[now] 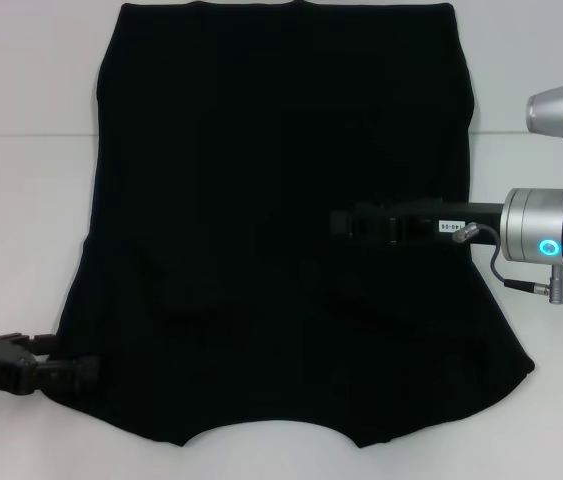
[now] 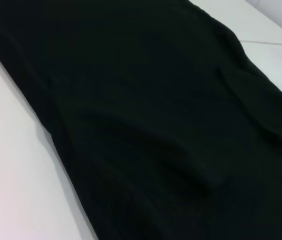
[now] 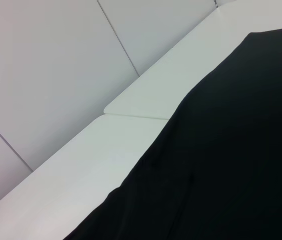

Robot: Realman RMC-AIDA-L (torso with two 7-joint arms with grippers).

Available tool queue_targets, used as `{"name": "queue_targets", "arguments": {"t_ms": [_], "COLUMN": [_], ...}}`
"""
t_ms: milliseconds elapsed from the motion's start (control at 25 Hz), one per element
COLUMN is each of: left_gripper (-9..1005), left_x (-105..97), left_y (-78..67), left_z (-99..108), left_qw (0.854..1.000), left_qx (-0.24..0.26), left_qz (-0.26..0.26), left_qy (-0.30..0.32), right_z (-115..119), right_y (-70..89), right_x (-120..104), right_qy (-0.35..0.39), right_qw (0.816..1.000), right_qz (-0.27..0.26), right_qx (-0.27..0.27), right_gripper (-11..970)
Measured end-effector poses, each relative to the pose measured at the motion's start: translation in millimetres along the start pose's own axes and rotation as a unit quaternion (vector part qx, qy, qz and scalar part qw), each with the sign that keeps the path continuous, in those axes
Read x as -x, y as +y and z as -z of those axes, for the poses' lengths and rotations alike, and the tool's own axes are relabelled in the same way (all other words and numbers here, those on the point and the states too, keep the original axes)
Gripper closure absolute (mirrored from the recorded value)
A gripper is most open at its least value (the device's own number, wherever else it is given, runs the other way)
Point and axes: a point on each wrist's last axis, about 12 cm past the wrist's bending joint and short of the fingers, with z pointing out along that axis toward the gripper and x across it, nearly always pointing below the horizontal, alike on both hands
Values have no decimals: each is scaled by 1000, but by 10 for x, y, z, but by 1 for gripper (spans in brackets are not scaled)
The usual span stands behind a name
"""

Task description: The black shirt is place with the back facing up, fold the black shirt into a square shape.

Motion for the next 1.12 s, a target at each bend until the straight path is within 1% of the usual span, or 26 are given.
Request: {"name": "queue_targets", "arguments": {"t_ms": [320,560,840,1000,1120], "left_gripper": [165,408,680,841,880], "left_x": [-9,-9,-17,-9,8], "left_y": [52,91,107,113,116], "left_z": [-47,-50,-32,-21,-7], "left_qw": [1000,999,999,999,999], "left_qx": [21,36,40,41,41], "left_qz": [-3,0,2,1,1], "left_qy": [18,15,14,14,13], "right_z": [9,7,19,57,122], "right_y": [-8,-6,-13,-45,-94], "right_x": [-15,-10,0,1,-29], "right_qy": [0,0,0,3,3], "right_qw": [1000,1000,1000,1000,1000], "right_qz": [-2,-1,-5,-11,-17], "right_qx": [-2,-1,-2,-8,-15], "right_gripper": [433,440,435,428,423]}}
